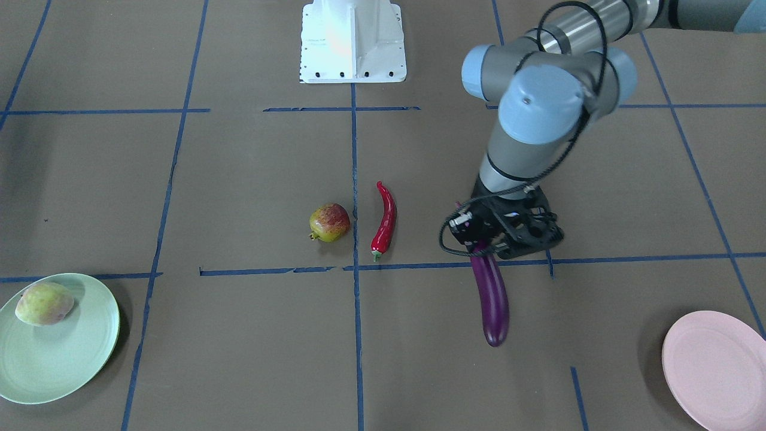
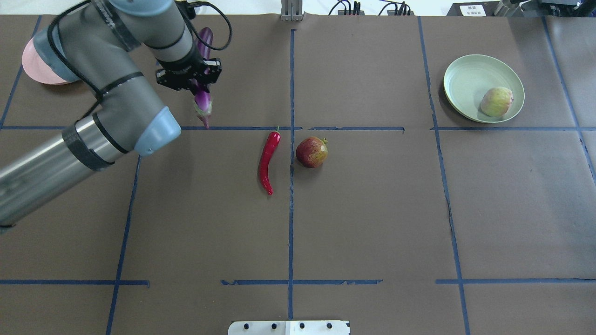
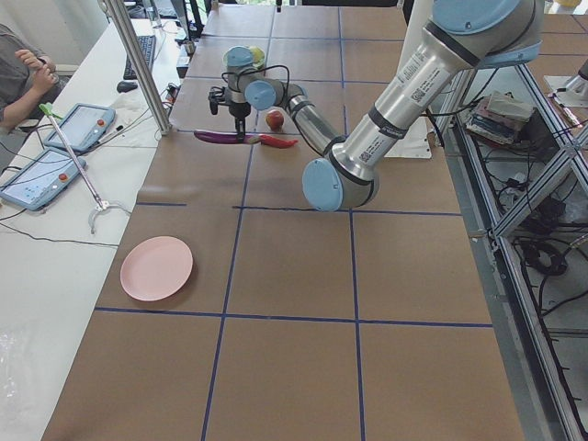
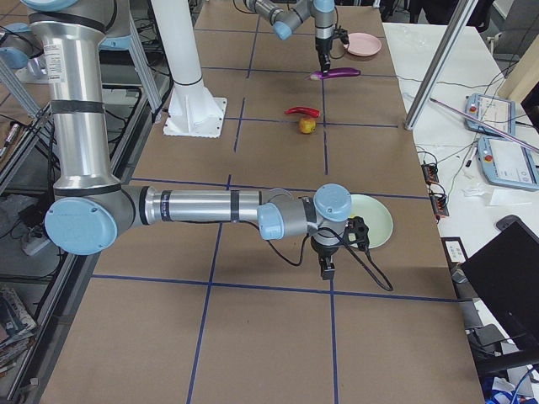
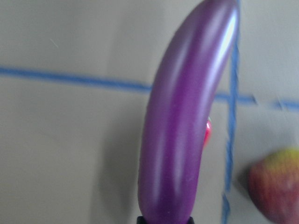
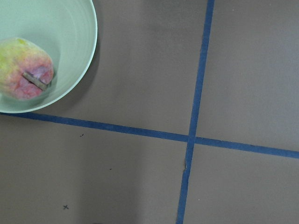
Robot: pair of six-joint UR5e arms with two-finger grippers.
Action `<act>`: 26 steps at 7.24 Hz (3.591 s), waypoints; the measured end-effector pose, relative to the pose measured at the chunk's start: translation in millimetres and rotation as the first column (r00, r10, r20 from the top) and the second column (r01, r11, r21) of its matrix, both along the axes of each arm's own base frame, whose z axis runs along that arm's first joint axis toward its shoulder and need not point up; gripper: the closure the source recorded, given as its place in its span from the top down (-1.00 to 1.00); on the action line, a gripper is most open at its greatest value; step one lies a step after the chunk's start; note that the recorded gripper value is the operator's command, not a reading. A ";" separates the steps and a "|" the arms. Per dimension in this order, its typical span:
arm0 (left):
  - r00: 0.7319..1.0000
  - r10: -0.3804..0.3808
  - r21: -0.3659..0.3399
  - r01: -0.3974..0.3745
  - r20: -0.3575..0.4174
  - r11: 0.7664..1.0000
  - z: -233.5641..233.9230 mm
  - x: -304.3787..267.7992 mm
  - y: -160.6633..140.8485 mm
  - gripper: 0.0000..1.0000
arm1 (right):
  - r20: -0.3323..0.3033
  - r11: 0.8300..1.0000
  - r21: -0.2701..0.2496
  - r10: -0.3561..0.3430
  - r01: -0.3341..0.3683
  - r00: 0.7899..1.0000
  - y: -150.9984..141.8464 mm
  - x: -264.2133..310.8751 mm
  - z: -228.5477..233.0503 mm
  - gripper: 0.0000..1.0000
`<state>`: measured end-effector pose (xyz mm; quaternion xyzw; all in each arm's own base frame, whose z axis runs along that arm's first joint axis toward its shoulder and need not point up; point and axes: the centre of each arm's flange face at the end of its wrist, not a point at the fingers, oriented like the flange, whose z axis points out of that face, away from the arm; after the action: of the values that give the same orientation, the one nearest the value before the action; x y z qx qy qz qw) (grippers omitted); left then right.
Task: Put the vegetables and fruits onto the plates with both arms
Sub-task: 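Lift the eggplant and carry it with the left gripper to the pink plate, then lower the eggplant onto the pink plate while the right gripper moves toward the pomegranate, then lower the right gripper and grasp the pomegranate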
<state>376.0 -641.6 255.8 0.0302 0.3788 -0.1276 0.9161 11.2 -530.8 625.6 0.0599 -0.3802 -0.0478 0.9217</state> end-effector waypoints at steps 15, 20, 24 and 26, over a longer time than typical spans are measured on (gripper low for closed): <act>0.935 0.318 0.261 -0.350 0.158 0.900 329.3 -262.5 -138.3 1.00 | 0.109 0.999 -0.027 -0.036 0.039 0.993 -43.0 -262.3 -210.7 1.00; 0.973 0.216 0.204 -0.195 -0.086 0.959 265.4 -225.5 -105.6 1.00 | 0.084 0.991 -0.105 0.096 -0.087 0.992 -33.1 -478.3 -359.2 1.00; 0.972 0.208 0.204 -0.183 -0.109 0.962 252.2 -210.5 -89.0 1.00 | -0.012 0.979 -0.136 0.151 -0.152 0.988 5.1 -564.8 -420.0 1.00; 0.972 0.209 0.205 -0.184 -0.109 0.961 252.5 -210.0 -87.9 1.00 | -0.064 0.980 -0.115 0.153 -0.159 0.986 22.9 -592.6 -408.3 1.00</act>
<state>166.0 -729.5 508.3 0.0728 0.4494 -0.0002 0.8903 -581.4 -507.9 217.4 0.0327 -0.3508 0.0459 0.9347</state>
